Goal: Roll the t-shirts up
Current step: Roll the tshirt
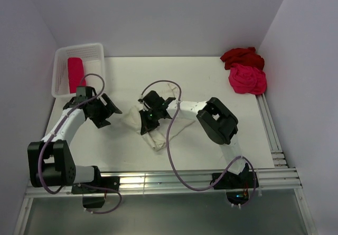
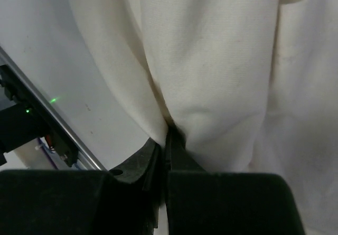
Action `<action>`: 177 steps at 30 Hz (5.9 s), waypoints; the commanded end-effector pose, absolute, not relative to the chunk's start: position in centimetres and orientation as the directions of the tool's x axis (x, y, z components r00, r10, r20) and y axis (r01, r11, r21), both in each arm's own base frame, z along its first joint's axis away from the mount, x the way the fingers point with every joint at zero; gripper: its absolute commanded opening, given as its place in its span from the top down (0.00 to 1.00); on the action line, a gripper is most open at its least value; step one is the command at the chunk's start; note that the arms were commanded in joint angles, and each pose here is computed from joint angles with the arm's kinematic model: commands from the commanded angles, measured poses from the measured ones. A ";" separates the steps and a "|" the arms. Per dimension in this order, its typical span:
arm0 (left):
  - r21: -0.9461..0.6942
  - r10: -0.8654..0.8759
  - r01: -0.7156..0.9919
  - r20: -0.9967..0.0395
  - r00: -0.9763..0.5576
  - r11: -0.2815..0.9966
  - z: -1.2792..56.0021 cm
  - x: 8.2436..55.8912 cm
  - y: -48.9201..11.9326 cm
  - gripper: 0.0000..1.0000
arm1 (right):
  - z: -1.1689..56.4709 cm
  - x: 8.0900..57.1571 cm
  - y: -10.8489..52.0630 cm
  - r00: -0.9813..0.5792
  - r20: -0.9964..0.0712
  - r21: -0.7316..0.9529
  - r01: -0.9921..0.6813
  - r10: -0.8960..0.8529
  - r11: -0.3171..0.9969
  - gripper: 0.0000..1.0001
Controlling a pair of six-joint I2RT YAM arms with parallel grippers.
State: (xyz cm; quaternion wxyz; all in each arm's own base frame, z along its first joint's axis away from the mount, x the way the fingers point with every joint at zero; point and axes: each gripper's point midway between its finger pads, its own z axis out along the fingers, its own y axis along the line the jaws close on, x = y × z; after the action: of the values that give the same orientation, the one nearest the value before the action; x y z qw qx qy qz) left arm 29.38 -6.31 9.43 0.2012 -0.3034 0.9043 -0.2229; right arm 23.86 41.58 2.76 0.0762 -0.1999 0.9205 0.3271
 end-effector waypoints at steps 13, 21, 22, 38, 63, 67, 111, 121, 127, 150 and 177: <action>-0.478 -0.541 -0.387 -0.241 -0.805 0.789 6.4 32.5 -10.1 0.15 | 7.5 24.6 42.6 -0.914 -0.305 0.725 -0.405 -0.268 0.557 1.00; -0.482 -0.531 -0.366 -0.266 -0.805 0.796 6.8 35.9 -10.6 0.28 | 7.5 24.2 42.6 -0.912 -0.303 0.751 -0.408 -0.277 0.520 1.00; -0.476 -0.519 -0.356 -0.271 -0.811 0.804 6.8 36.2 -10.7 0.34 | 7.5 23.9 42.4 -0.914 -0.295 0.759 -0.402 -0.280 0.512 1.00; -0.459 -0.390 -0.252 -0.234 -0.891 0.852 6.1 36.0 -12.8 0.97 | 7.5 23.7 42.0 -0.921 -0.289 0.791 -0.384 -0.261 0.477 1.00; -0.577 -0.306 -0.051 -0.354 -0.884 0.815 12.4 33.8 -12.2 0.39 | 9.4 23.5 40.2 -0.976 -0.134 0.953 -0.174 -0.170 0.249 0.99; -0.582 -0.288 -0.034 -0.351 -0.891 0.813 12.4 33.2 -12.4 0.39 | 8.8 23.6 39.8 -0.987 -0.037 0.975 -0.069 -0.155 0.211 0.99; -0.721 -0.371 -0.026 -0.325 -0.870 0.693 9.7 29.1 -18.2 0.43 | 6.0 24.8 37.6 -0.982 0.175 0.984 0.172 -0.065 0.053 1.00; -0.708 -0.428 -0.129 -0.262 -0.865 0.694 6.0 31.5 -18.4 0.49 | 5.8 24.6 37.6 -0.982 0.174 0.983 0.170 -0.067 0.064 1.00; -0.672 -0.429 -0.151 -0.269 -0.862 0.725 4.7 32.0 -18.7 0.42 | 5.8 24.7 37.5 -0.982 0.180 0.982 0.175 -0.065 0.065 1.00; -0.893 -0.705 -0.142 -0.231 -0.670 0.427 6.9 29.8 -16.0 0.01 | 6.3 25.5 37.6 -0.973 0.230 0.973 0.231 -0.025 -0.018 1.00; -0.925 -0.730 -0.105 -0.216 -0.648 0.366 4.3 33.3 -17.3 0.07 | 4.9 25.4 38.6 -0.970 0.242 0.968 0.240 -0.024 0.065 1.00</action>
State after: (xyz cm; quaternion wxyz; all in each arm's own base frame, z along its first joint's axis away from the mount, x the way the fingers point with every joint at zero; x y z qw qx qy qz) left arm 32.98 -17.28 5.32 0.3126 -0.2700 0.7631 -0.4971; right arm 24.98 38.35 6.64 -0.0695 0.0228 0.7083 0.7021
